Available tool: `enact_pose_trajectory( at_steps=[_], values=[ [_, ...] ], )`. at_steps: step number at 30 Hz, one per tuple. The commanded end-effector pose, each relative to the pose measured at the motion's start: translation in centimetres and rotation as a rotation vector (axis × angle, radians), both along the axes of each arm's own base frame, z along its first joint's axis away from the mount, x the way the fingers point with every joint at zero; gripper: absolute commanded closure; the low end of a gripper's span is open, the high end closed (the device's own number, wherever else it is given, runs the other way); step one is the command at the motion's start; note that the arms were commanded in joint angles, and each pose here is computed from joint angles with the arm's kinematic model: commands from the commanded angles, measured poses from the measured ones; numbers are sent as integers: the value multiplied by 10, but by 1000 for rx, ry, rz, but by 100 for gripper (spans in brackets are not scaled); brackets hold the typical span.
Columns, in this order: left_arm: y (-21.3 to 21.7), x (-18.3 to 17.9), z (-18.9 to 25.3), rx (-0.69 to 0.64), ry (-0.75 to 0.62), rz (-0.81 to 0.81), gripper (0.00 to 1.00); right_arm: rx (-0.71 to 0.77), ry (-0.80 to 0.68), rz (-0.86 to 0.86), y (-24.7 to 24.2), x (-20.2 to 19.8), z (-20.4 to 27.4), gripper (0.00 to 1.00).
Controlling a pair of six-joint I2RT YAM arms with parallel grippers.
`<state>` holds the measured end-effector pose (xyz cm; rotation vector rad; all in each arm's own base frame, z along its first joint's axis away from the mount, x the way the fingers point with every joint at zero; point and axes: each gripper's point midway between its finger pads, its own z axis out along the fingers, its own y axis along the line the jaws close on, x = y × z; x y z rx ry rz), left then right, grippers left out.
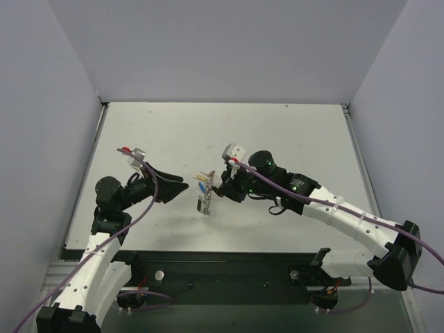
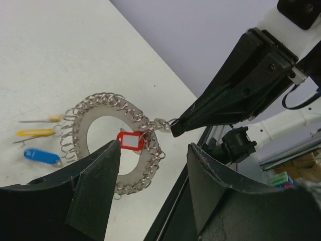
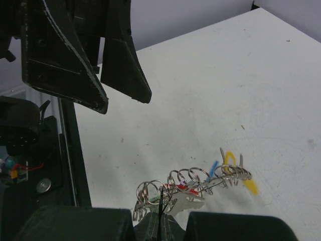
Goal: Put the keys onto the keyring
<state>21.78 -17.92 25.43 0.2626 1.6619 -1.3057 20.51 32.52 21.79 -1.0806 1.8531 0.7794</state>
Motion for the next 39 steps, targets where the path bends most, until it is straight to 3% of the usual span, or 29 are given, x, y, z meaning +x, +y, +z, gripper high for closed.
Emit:
enact_pose_trajectory(
  at_steps=[1, 9, 16, 30, 39],
  values=[
    [-19, -19, 53, 6, -226, -112, 35, 106, -63, 173, 2, -26, 35, 100],
    [-47, -48, 76, 111, -383, -287, 36, 182, -119, 285, -13, -47, 68, 100],
    [-64, -63, 79, 173, -389, -395, 42, 223, -129, 286, -19, -53, 90, 100],
    [-75, -42, 66, 288, -261, -250, 44, 243, -140, 112, -27, -31, 110, 100],
    [-96, -47, 60, 346, -284, -308, 45, 252, -135, 86, -27, -28, 115, 100]
  ],
)
